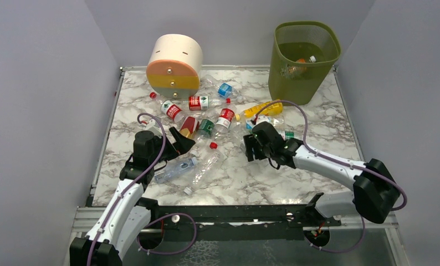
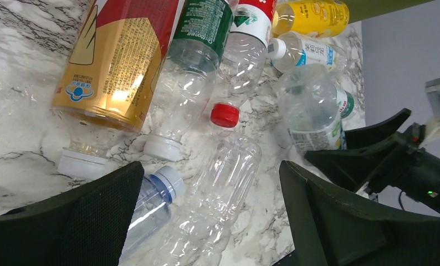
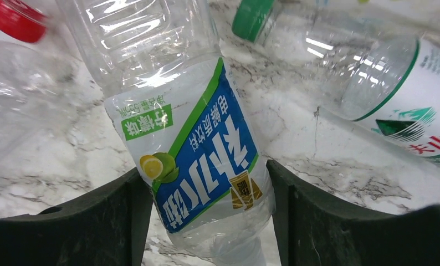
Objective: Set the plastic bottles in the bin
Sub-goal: Pick up the plastic bottle at the center of the board, then place the plastic bottle in the trash bin.
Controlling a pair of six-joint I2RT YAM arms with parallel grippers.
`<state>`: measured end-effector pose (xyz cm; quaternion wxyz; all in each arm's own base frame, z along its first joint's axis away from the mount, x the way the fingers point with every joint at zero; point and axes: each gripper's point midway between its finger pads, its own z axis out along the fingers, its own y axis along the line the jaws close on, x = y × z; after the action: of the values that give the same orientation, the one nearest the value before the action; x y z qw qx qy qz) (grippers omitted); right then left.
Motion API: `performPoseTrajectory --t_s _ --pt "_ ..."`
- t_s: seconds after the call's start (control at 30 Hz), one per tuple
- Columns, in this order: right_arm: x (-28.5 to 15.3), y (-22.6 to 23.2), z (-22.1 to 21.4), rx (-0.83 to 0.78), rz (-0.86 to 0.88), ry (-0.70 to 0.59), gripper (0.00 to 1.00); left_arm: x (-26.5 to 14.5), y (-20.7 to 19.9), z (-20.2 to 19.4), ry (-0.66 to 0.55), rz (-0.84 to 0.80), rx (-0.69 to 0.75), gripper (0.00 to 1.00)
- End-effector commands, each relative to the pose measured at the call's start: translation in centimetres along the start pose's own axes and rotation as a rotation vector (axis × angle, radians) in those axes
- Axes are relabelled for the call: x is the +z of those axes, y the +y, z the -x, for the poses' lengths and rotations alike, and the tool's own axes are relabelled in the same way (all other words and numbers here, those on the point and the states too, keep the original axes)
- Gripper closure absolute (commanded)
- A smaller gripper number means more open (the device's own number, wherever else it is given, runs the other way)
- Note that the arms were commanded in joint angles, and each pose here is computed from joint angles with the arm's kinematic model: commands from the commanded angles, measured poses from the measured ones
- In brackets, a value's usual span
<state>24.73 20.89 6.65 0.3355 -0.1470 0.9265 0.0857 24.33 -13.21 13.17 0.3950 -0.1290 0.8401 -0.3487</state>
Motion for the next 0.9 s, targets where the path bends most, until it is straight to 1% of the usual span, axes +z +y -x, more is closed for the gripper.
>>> performPoseTrajectory --t_s 0.0,0.3,0.43,0.57,0.67,0.87 --pt "-2.7 1.3 4.2 0.016 0.055 -0.103 0.29 0.3 -0.1 0.2 -0.016 -0.008 0.002 0.01" --pt "-4.4 0.9 9.6 -0.015 0.004 -0.219 0.27 0.1 -0.4 0.4 -0.022 -0.017 0.004 0.01" --pt "-4.9 0.2 12.8 0.007 0.002 -0.275 0.26 0.0 -0.5 0.3 -0.021 -0.020 0.005 0.01" --pt "-5.3 -1.8 16.7 0.048 0.000 -0.332 0.26 -0.1 -0.7 0.5 -0.026 -0.024 0.008 0.01" --pt "-6.2 -3.7 20.5 0.078 -0.014 -0.400 0.26 -0.2 -0.7 0.5 -0.026 -0.022 0.007 0.01" --pt "-9.3 -9.5 28.9 0.189 -0.068 -0.561 0.26 -0.1 -0.5 0.2 -0.020 -0.020 0.001 0.01"
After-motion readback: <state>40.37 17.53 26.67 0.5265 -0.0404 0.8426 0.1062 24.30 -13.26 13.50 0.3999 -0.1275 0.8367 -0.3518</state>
